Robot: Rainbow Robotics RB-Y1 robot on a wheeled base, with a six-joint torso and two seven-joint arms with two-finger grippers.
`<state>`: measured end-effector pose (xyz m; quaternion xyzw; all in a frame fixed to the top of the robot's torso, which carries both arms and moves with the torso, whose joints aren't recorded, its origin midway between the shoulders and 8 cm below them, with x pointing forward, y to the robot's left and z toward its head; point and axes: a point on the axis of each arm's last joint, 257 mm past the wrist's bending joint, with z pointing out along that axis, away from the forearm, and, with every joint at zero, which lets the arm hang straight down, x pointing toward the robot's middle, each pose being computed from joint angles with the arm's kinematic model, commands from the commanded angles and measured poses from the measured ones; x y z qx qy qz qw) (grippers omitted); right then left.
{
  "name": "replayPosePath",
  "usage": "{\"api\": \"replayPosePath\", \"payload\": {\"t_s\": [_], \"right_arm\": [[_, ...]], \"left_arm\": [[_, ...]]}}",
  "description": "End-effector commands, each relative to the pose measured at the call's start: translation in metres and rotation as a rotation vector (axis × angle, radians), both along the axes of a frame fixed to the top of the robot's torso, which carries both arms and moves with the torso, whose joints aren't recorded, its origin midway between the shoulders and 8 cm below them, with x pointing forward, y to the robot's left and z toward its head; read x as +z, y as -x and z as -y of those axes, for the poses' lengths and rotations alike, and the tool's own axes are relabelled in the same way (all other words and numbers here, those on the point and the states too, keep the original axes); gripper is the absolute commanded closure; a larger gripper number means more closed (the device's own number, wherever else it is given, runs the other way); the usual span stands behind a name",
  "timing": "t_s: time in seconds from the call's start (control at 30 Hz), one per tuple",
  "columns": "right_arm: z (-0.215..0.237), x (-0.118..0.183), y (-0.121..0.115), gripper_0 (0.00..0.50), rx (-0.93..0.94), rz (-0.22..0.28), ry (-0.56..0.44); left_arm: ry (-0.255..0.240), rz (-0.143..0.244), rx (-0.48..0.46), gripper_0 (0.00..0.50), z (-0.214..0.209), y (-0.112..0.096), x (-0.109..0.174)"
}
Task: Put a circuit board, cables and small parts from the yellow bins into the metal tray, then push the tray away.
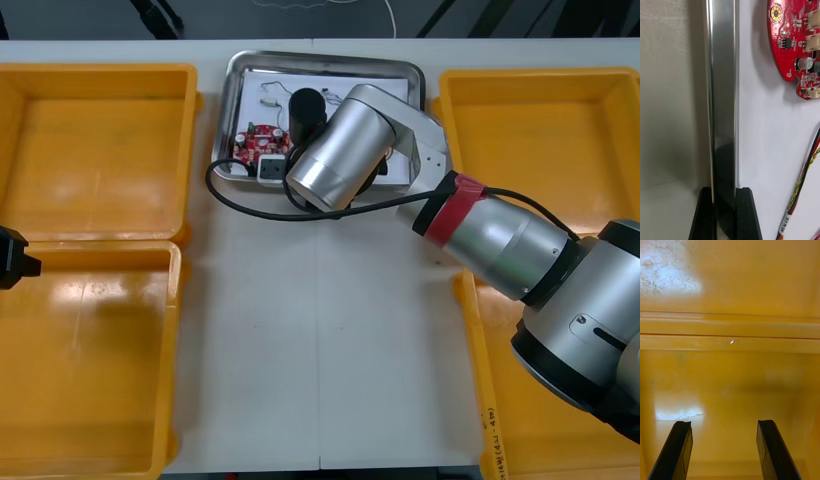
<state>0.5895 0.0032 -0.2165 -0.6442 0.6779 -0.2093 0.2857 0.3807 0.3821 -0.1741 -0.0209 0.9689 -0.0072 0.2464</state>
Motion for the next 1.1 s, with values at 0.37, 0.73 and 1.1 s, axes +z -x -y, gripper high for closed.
{"api": "replayPosePath", "payload": {"t_s": [0.37, 0.73, 1.1], "right_arm": [[-0.023, 0.031, -0.011, 0.5, 0.066, 0.052, -0.011], [-0.025, 0.03, -0.01, 0.0, 0.088, 0.048, -0.002], [-0.031, 0.035, -0.005, 0.0, 0.113, 0.051, 0.011]], "left_arm": [[-0.049, -0.002, -0.011, 0.0, -0.007, 0.006, 0.007], [-0.049, -0.002, -0.011, 0.0, -0.007, 0.006, 0.007], [-0.049, -0.002, -0.011, 0.0, -0.007, 0.006, 0.007]]}}
